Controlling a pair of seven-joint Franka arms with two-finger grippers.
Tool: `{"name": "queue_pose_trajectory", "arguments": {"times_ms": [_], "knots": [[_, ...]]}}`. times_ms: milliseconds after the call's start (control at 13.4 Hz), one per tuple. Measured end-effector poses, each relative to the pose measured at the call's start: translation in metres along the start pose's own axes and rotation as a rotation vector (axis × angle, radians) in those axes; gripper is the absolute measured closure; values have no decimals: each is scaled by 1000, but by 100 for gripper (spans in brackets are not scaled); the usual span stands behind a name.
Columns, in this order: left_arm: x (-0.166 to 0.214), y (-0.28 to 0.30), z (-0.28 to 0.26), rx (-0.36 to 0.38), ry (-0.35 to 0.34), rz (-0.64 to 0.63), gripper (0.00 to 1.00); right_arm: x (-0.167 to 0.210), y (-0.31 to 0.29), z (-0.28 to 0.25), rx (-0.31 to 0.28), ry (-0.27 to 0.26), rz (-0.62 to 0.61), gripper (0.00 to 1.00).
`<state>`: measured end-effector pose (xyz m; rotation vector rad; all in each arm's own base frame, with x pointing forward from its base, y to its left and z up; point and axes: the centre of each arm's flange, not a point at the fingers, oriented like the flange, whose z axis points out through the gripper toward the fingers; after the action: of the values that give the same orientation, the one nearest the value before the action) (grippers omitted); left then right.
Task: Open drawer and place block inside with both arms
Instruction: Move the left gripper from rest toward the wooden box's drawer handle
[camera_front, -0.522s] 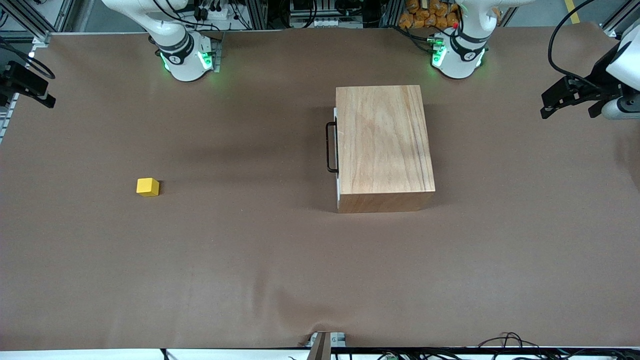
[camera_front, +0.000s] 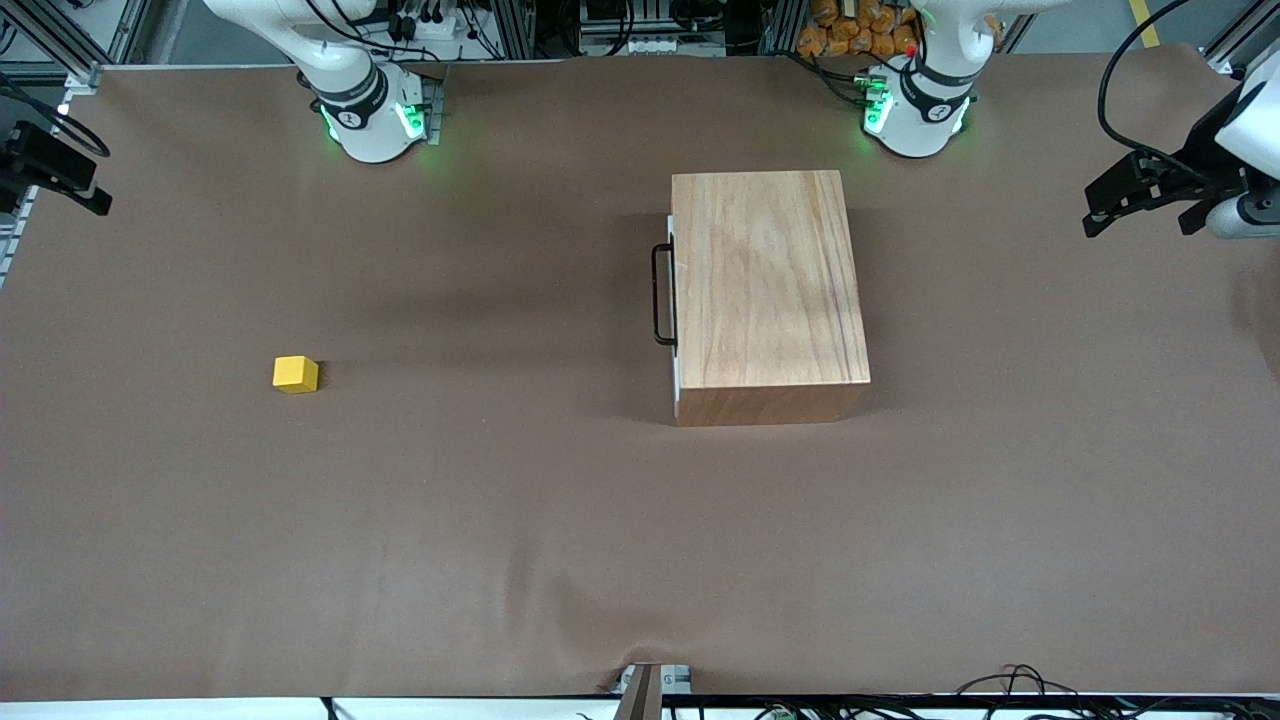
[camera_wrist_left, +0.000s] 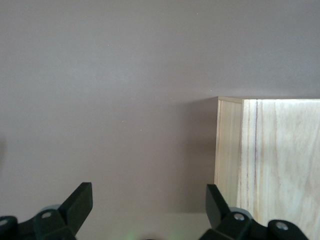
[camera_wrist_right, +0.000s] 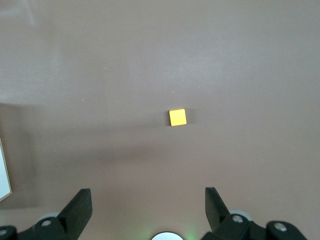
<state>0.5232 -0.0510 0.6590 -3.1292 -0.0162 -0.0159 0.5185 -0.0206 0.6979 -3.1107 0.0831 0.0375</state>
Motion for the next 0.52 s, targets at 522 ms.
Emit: {"name": "queue_pose_trajectory", "arguments": {"times_ms": [522], "knots": [[4,11,7,2,-28,20,0,0,8,0,28,-5,13,0]]}}
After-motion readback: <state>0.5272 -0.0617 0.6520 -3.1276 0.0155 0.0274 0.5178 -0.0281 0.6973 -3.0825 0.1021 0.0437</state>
